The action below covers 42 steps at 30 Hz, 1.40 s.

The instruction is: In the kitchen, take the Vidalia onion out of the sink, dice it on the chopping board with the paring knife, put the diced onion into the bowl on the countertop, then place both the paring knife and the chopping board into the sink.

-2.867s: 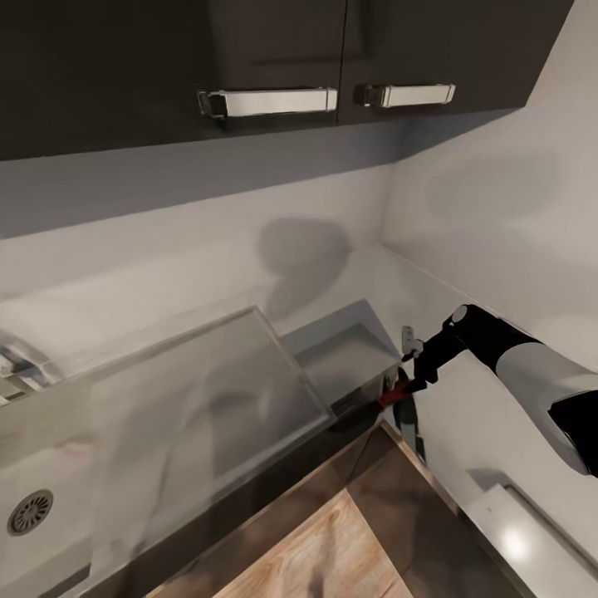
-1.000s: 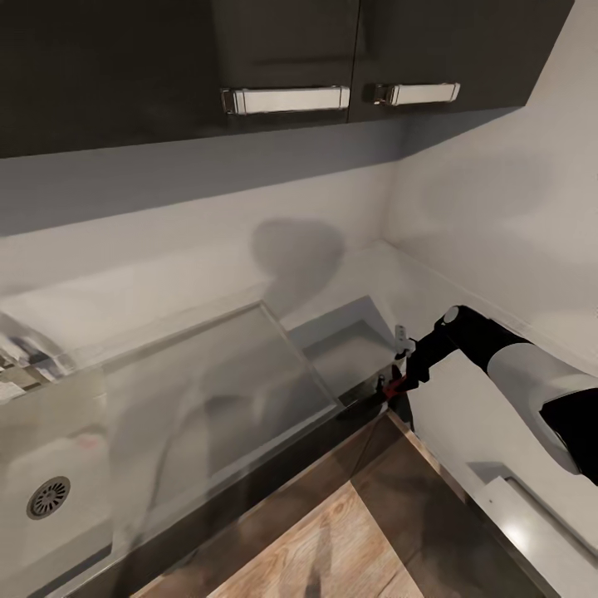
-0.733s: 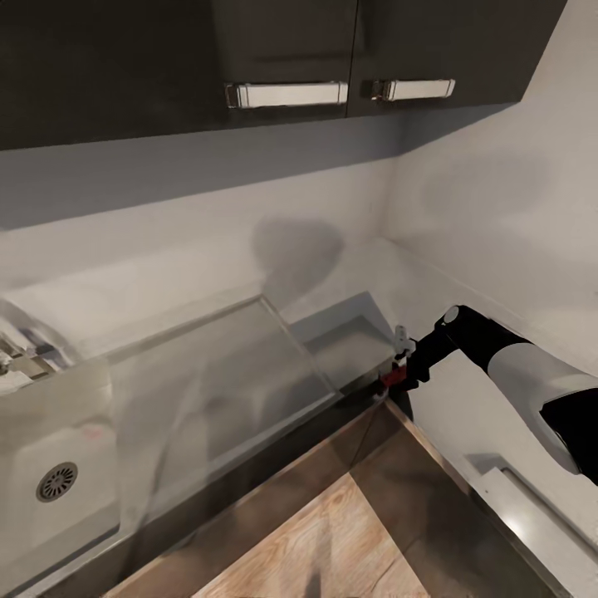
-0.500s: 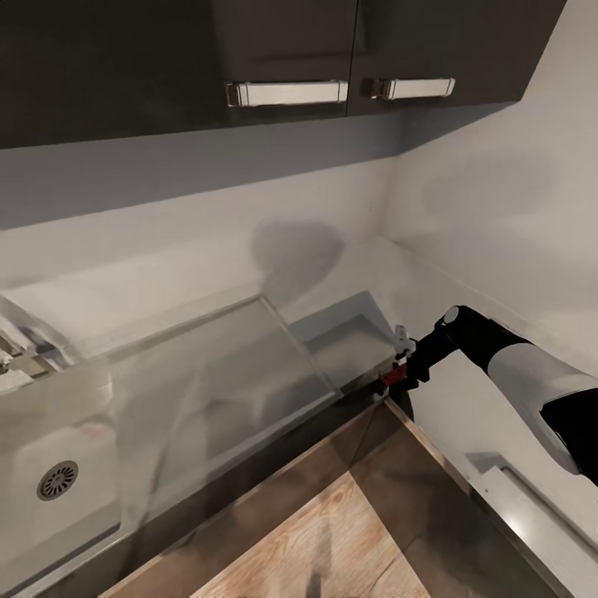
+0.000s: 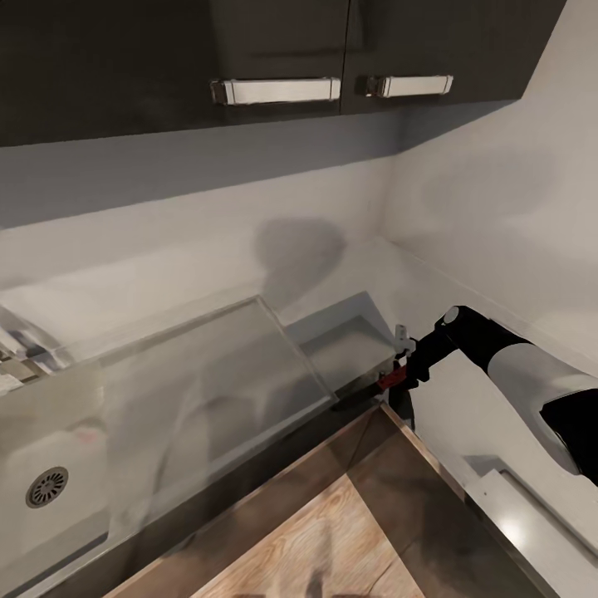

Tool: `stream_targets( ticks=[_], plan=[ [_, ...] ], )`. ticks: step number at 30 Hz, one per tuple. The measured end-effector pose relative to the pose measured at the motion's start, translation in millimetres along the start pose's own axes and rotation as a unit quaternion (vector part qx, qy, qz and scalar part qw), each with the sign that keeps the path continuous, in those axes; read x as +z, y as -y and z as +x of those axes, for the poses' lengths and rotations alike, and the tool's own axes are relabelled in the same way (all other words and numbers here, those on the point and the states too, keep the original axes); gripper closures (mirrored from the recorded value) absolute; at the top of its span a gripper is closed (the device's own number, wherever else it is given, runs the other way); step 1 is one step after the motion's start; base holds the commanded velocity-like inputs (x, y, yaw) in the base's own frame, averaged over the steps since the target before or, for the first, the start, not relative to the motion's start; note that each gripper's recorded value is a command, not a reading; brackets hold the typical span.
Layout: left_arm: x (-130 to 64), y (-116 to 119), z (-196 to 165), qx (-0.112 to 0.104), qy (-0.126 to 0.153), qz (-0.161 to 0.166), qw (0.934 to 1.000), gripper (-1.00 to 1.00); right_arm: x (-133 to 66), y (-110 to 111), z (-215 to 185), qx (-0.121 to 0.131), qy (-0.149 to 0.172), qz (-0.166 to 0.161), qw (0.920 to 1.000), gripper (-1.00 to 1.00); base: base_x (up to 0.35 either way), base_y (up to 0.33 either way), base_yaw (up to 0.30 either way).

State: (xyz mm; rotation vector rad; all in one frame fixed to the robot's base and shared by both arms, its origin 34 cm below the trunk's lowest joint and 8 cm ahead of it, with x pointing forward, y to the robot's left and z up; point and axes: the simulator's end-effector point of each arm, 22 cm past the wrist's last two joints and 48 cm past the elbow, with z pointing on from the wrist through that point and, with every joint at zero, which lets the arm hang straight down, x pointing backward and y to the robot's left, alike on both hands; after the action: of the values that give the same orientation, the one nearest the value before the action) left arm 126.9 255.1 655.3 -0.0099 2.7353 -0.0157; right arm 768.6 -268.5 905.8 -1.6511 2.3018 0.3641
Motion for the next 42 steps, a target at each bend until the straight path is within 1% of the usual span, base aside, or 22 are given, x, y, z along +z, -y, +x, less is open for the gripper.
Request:
stream_targets(
  ticks=[17, 28, 32, 34, 38, 42],
  plan=[
    [-0.5, -0.1, 1.3, 0.000, -0.002, 0.000, 1.0000, -1.00, 2.5, -0.4, 0.0, 0.000, 0.000, -0.002, 1.0000, -1.00, 0.000, 0.000, 0.000],
    [-2.1, 0.0, 5.1, 0.000, -0.007, 0.000, 1.0000, -1.00, 2.7, 4.3, -0.1, -0.001, -0.002, 0.000, 1.0000, -1.00, 0.000, 0.000, 0.000],
    [-2.5, 0.0, 6.2, 0.000, -0.009, 0.000, 1.0000, -1.00, 3.6, 9.6, -0.1, -0.001, -0.003, 0.010, 0.9999, -1.00, 0.000, 0.000, 0.000],
    [-2.6, 0.2, 6.4, 0.000, -0.009, 0.000, 1.0000, -1.00, 4.8, 14.1, -1.4, -0.002, -0.003, 0.021, 0.9998, -1.00, 0.000, 0.000, 0.000],
    [-2.7, 0.2, 6.5, 0.000, -0.009, 0.000, 1.0000, -1.00, 4.1, 20.2, -4.3, -0.009, -0.006, 0.035, 0.9993, -1.00, 0.000, 0.000, 0.000],
    [-2.8, 0.1, 6.5, 0.000, -0.009, 0.000, 1.0000, -1.00, 3.9, 21.0, -5.0, -0.013, -0.012, 0.037, 0.9992, -1.00, 0.000, 0.000, 0.000]
  ],
)
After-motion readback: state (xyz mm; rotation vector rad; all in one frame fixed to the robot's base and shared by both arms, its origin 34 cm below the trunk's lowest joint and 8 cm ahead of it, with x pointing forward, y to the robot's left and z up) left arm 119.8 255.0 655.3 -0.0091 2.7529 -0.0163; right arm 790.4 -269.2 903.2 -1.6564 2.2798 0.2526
